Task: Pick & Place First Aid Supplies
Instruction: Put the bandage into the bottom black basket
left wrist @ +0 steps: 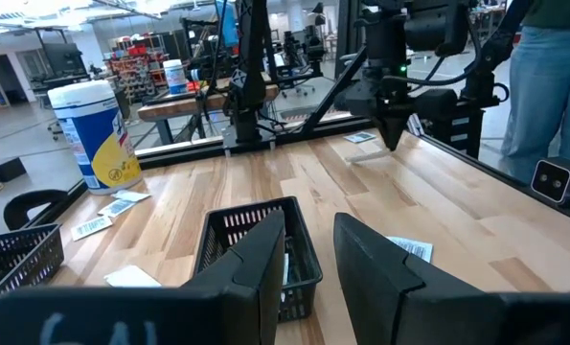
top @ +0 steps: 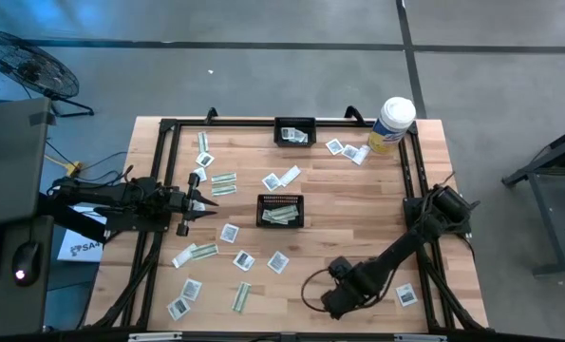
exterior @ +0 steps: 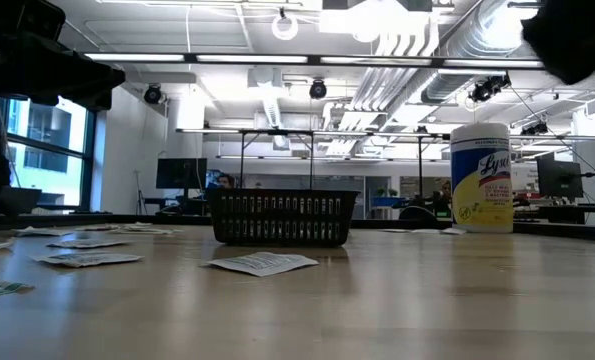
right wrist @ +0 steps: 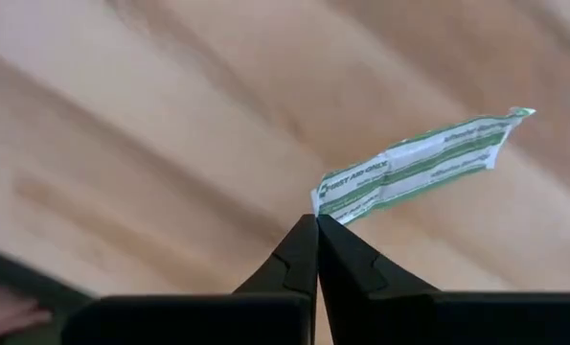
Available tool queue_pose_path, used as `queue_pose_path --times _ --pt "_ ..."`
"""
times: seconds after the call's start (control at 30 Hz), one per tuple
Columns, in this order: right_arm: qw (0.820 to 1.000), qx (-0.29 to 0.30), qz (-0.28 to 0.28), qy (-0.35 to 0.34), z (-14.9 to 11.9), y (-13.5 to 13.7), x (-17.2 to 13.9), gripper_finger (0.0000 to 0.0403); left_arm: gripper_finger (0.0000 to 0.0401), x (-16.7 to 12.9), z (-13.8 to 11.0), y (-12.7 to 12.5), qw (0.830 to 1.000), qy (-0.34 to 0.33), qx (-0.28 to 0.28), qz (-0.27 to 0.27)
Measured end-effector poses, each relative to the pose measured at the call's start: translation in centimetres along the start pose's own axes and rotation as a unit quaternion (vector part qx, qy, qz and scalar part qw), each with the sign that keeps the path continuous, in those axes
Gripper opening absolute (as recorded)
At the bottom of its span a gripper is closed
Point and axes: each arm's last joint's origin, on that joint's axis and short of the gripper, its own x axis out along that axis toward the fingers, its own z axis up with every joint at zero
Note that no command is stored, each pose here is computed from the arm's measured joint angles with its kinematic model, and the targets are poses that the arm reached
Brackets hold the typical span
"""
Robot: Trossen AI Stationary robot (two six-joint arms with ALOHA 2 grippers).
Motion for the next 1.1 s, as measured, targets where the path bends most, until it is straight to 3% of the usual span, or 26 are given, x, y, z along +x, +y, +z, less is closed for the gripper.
queue_pose_path --times 0.17,0.37,0.57,0.87,1.1 --pt "1.0 -0.012 0.016 -0.013 1.2 0.6 -0.5 0.0001 0.0092 0.0 0.0 0.0 1.0 0.0 0.0 0.0" --pt "0.996 -0.039 0.053 -0.063 1.6 2.1 -3.3 0.0001 0.0092 0.0 0.0 0.0 1.0 0.0 0.0 0.0" --pt "0.987 -0.048 0.101 -0.114 4.2 3.7 -6.2 0.0001 0.0092 0.0 0.0 0.0 1.0 0.0 0.0 0.0" --pt "0.973 -0.034 0.141 -0.178 12.0 4.3 -10.3 0.0001 0.0092 0.0 0.0 0.0 1.0 0.0 0.0 0.0" --pt "0.98 0.021 0.155 -0.126 19.8 1.8 -10.8 0.0001 0.0092 0.0 0.0 0.0 1.0 0.0 0.0 0.0"
